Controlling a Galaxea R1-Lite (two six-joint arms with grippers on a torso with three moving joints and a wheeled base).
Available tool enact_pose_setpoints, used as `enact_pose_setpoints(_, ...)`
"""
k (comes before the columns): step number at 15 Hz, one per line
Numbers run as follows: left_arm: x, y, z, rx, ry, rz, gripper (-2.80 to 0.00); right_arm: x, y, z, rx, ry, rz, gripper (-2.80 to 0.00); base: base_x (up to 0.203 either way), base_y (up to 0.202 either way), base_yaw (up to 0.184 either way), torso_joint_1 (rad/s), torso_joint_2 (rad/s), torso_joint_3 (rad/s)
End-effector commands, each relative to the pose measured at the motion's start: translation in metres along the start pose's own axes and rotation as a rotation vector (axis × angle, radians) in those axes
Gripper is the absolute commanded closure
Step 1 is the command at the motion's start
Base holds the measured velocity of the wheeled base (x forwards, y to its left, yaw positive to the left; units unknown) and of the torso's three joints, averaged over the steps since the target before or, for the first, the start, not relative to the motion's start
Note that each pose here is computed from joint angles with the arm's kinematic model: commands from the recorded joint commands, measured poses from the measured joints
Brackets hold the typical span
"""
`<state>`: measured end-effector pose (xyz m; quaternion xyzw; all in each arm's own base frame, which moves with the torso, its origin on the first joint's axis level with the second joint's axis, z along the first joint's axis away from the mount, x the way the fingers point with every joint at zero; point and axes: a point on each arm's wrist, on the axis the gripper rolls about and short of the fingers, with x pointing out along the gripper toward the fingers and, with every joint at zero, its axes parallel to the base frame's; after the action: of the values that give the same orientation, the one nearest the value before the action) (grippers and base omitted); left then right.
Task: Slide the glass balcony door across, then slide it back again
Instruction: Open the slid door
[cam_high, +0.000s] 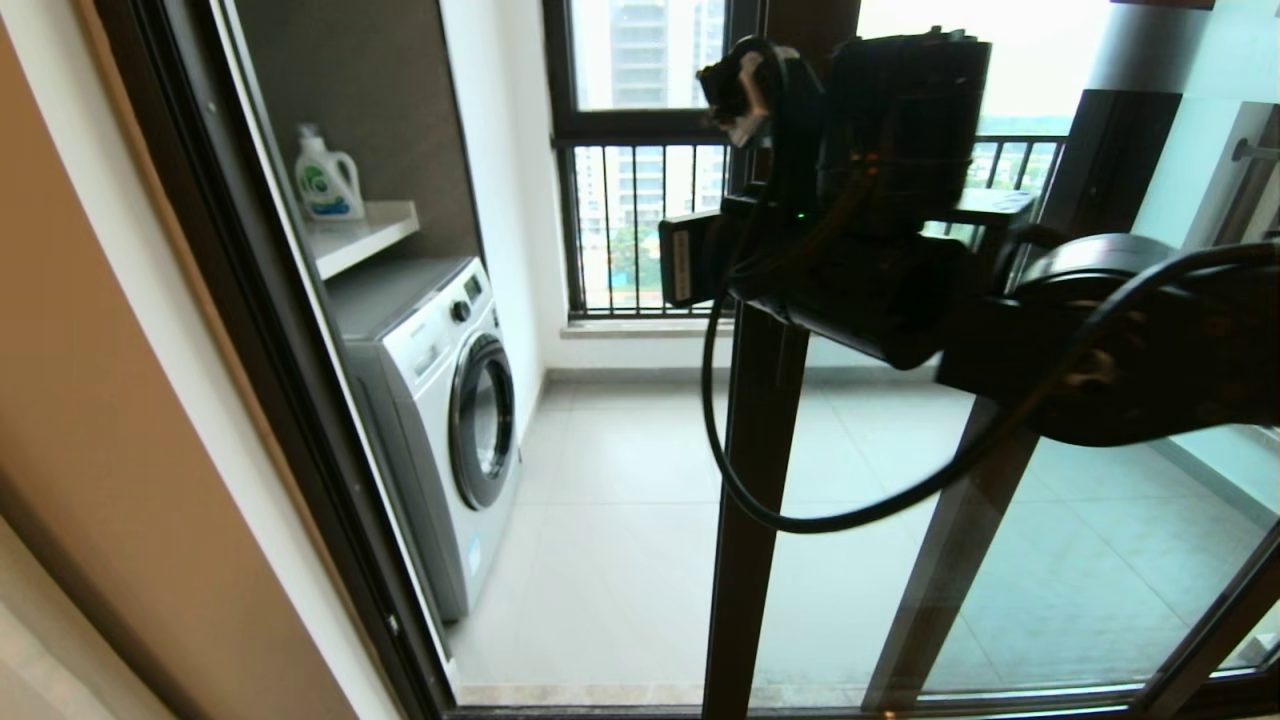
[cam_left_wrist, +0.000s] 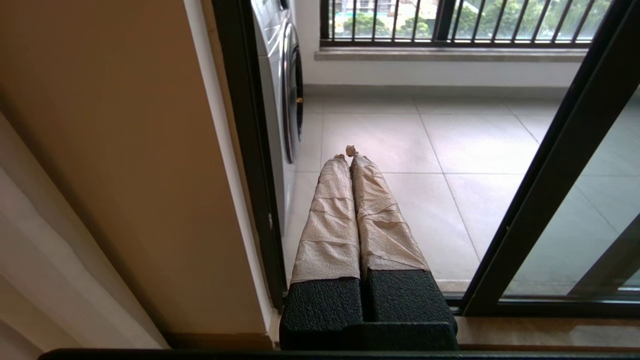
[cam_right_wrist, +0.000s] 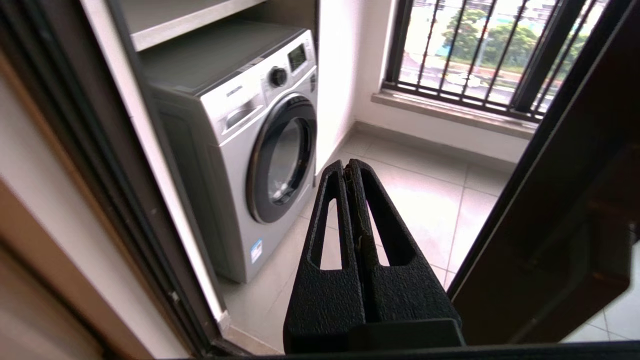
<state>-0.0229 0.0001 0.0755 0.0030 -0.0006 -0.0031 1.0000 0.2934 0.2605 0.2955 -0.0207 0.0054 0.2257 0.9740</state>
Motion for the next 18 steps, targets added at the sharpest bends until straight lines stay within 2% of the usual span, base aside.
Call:
enact_pose_setpoints(1,0.000,0.000,0.000,0.000,0.003,0.000,0.00,0.051,0.010,-0.037,-0.017,0.056,-0.051,0.00,0.000,0.000,0.000,0.000,0.00,0.000)
enact_pose_setpoints(3,0.000,0.000,0.000,0.000,0.003,0.000,0.00,0.068,-0.002,-0.040,-0.014,0.050,-0.140,0.00,0.000,0.000,0.000,0.000,0.00,0.000)
enact_pose_setpoints(7,0.000,0.000,0.000,0.000,0.003,0.000,0.00,0.095,-0.045,-0.041,0.003,0.007,-0.268,0.00,0.000,0.000,0.000,0.000,0.00,0.000)
enact_pose_setpoints(10,0.000,0.000,0.000,0.000,0.003,0.000,0.00,0.106,-0.062,-0.055,-0.015,0.027,-0.289,0.00,0.000,0.000,0.000,0.000,0.00,0.000)
enact_pose_setpoints(13,0.000,0.000,0.000,0.000,0.003,0.000,0.00,0.109,-0.073,-0.057,-0.012,0.024,-0.313,0.00,0.000,0.000,0.000,0.000,0.00,0.000)
enact_pose_setpoints(18,0.000,0.000,0.000,0.000,0.003,0.000,0.00,0.108,-0.106,-0.052,0.000,-0.016,-0.390,0.00,0.000,0.000,0.000,0.000,0.00,0.000)
